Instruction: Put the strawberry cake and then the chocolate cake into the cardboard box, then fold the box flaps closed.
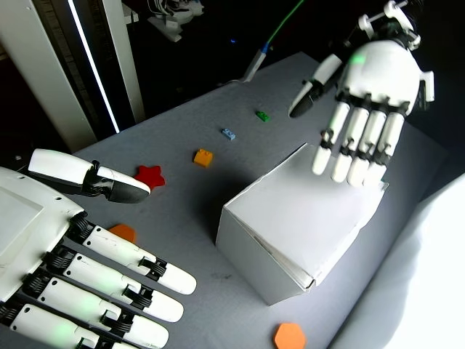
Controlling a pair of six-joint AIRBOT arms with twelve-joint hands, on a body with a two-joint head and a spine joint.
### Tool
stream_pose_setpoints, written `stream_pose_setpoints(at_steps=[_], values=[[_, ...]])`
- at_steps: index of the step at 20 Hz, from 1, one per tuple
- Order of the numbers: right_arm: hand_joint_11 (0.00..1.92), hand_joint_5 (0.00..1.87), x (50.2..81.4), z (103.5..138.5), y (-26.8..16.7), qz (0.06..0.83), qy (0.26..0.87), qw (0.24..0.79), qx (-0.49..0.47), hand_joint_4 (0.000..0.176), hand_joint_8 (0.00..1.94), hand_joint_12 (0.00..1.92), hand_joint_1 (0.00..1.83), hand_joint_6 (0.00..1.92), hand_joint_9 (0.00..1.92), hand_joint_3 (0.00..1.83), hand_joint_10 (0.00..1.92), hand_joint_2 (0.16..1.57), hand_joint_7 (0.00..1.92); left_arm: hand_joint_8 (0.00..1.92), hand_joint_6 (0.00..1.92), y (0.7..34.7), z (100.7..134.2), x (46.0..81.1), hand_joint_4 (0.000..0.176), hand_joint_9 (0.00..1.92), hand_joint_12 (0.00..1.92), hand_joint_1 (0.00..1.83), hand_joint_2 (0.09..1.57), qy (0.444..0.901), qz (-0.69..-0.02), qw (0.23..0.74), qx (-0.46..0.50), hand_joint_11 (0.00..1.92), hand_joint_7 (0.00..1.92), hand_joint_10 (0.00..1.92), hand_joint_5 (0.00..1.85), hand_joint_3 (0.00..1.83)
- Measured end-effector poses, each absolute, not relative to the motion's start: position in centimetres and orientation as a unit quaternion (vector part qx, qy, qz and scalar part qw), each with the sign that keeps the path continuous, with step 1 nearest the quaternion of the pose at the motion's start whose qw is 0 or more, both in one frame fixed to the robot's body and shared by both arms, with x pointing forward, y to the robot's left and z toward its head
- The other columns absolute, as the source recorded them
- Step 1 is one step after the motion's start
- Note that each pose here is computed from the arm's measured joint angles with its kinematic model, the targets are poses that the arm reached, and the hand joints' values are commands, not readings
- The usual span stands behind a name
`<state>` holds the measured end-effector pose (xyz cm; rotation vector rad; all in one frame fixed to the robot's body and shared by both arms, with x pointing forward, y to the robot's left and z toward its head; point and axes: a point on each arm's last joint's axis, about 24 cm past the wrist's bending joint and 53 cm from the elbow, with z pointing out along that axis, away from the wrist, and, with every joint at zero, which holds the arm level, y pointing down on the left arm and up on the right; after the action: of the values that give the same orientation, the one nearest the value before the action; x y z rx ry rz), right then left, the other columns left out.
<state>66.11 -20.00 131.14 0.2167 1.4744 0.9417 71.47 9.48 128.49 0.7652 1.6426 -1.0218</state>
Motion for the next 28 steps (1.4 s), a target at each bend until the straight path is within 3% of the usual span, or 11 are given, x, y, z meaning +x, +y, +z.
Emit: stream_pose_setpoints(at_steps=[4,7,8,11,15,16,19,21,23,27,28], values=[[0.02,0.12,66.1,131.1,-19.8,0.413,0.645,0.636,0.092,0.0,0.02,0.02,0.0,0.02,0.1,0.0,0.02,1.18,0.17,0.0,0.0,9.2,125.1,71.6,0.018,0.1,0.53,0.0,1.22,0.703,-0.407,0.482,0.328,0.0,0.1,0.0,0.1,0.0],[0.03,0.11,66.1,131.2,-19.8,0.413,0.645,0.636,0.091,0.0,0.01,0.03,0.0,0.01,0.1,0.0,0.02,1.16,0.16,0.0,0.0,9.3,124.5,71.6,0.019,0.11,0.55,0.0,1.22,0.707,-0.411,0.477,0.32,0.0,0.1,0.0,0.1,0.0],[0.0,0.12,66.1,131.2,-19.8,0.413,0.645,0.636,0.092,0.0,0.0,0.15,0.0,0.0,0.11,0.0,0.0,1.17,0.16,0.0,0.0,9.2,124.5,71.6,0.026,0.11,0.53,0.0,1.21,0.707,-0.412,0.478,0.32,0.0,0.11,0.0,0.12,0.0],[0.0,0.12,66.1,131.2,-19.8,0.413,0.645,0.636,0.091,0.0,0.0,0.13,0.0,0.0,0.11,0.0,0.01,1.17,0.17,0.01,0.01,9.1,124.4,71.5,0.018,0.12,0.53,0.0,1.22,0.708,-0.413,0.477,0.318,0.0,0.13,0.01,0.12,0.0],[0.0,0.1,66.1,131.2,-19.8,0.413,0.645,0.636,0.091,0.0,0.0,0.26,0.0,0.0,0.11,0.0,0.01,1.17,0.17,0.01,0.01,9.5,124.9,71.2,0.02,0.13,0.54,0.0,1.23,0.705,-0.408,0.481,0.323,0.0,0.15,0.0,0.15,0.0],[0.0,0.11,66.1,131.2,-19.7,0.413,0.645,0.636,0.091,0.0,0.0,0.2,0.0,0.0,0.12,0.0,0.01,1.17,0.18,0.01,0.01,9.7,125.3,70.8,0.017,0.14,0.59,0.0,1.23,0.703,-0.411,0.481,0.326,0.0,0.17,0.01,0.16,0.0],[0.0,0.09,66.1,130.9,-19.7,0.411,0.648,0.635,0.091,0.0,0.0,0.16,0.0,0.0,0.11,0.0,0.0,1.18,0.17,0.0,0.0,10.9,125.5,69.9,0.027,0.12,0.57,0.0,1.22,0.703,-0.405,0.482,0.33,0.0,0.14,0.0,0.15,0.0],[0.0,0.09,66.0,130.9,-19.7,0.41,0.649,0.635,0.087,0.0,0.0,0.11,0.0,0.0,0.11,0.0,0.0,1.17,0.17,0.0,0.0,12.4,126.0,69.0,0.02,0.11,0.49,0.0,1.22,0.702,-0.403,0.488,0.327,0.0,0.14,0.0,0.14,0.0],[0.0,0.13,66.0,130.8,-19.6,0.408,0.65,0.636,0.083,0.0,0.0,0.29,0.0,0.01,0.12,0.0,0.0,1.17,0.19,0.0,0.0,13.5,126.1,68.3,0.021,0.11,0.47,0.0,1.22,0.704,-0.401,0.489,0.322,0.0,0.14,0.0,0.13,0.0],[0.0,0.18,65.8,130.4,-19.1,0.401,0.656,0.635,0.068,0.0,0.01,0.29,0.0,0.02,0.15,0.0,0.01,1.18,0.21,0.0,0.0,16.9,124.8,65.9,0.026,0.14,0.53,0.0,1.22,0.722,-0.385,0.48,0.317,0.0,0.16,0.0,0.14,0.0],[0.0,0.24,65.8,130.3,-19.1,0.401,0.657,0.635,0.068,0.0,0.02,0.45,0.0,0.03,0.2,0.0,0.03,1.17,0.28,0.01,0.01,17.2,124.5,65.7,0.023,0.18,0.65,0.0,1.22,0.725,-0.382,0.477,0.316,0.0,0.19,0.01,0.18,0.0]])
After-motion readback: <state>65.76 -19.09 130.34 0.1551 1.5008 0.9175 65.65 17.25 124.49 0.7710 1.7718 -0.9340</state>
